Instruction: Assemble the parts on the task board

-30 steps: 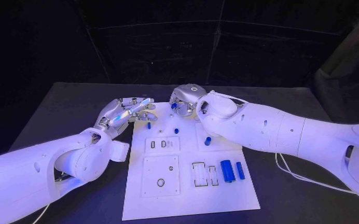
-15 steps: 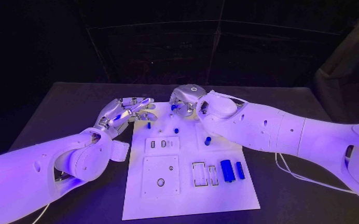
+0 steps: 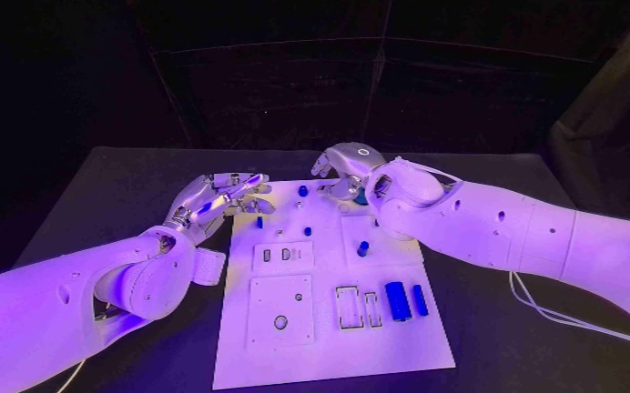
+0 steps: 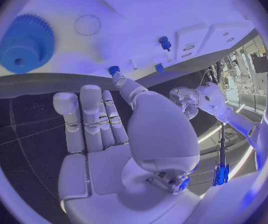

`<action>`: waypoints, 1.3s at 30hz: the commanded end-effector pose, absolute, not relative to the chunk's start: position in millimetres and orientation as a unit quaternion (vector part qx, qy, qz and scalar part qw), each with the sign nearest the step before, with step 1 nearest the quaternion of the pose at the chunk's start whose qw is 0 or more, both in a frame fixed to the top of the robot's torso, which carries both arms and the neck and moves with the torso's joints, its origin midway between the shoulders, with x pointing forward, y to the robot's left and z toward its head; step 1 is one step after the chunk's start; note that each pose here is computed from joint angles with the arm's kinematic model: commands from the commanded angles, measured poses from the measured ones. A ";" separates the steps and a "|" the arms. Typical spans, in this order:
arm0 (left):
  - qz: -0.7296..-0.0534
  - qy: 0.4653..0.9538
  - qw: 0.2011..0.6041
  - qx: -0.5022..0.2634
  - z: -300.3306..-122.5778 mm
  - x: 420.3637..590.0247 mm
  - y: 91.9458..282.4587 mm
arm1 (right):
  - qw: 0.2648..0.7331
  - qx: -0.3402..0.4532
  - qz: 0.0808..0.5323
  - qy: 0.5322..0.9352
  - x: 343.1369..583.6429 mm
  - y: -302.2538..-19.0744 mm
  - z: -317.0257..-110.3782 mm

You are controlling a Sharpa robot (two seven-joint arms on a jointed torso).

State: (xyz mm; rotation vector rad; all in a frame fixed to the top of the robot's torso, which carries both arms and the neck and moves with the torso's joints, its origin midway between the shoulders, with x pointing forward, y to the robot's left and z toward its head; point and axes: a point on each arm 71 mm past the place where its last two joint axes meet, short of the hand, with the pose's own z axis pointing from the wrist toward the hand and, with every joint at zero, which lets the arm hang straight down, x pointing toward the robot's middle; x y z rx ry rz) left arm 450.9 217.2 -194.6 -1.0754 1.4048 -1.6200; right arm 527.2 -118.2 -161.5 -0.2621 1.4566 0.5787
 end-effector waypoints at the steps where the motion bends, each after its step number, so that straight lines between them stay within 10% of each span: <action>1: -0.634 0.547 0.357 -0.413 -193.3 450.1 216.1 | 0.692 -0.075 0.280 0.662 525.3 -129.8 -153.4; 15: -0.633 0.548 0.358 -0.414 -193.5 449.9 217.2 | 0.641 -0.030 0.213 0.737 526.0 -191.8 -148.5; 39: -0.633 0.548 0.358 -0.414 -194.6 449.9 217.1 | 0.626 -0.053 0.162 0.761 534.8 -198.1 -156.4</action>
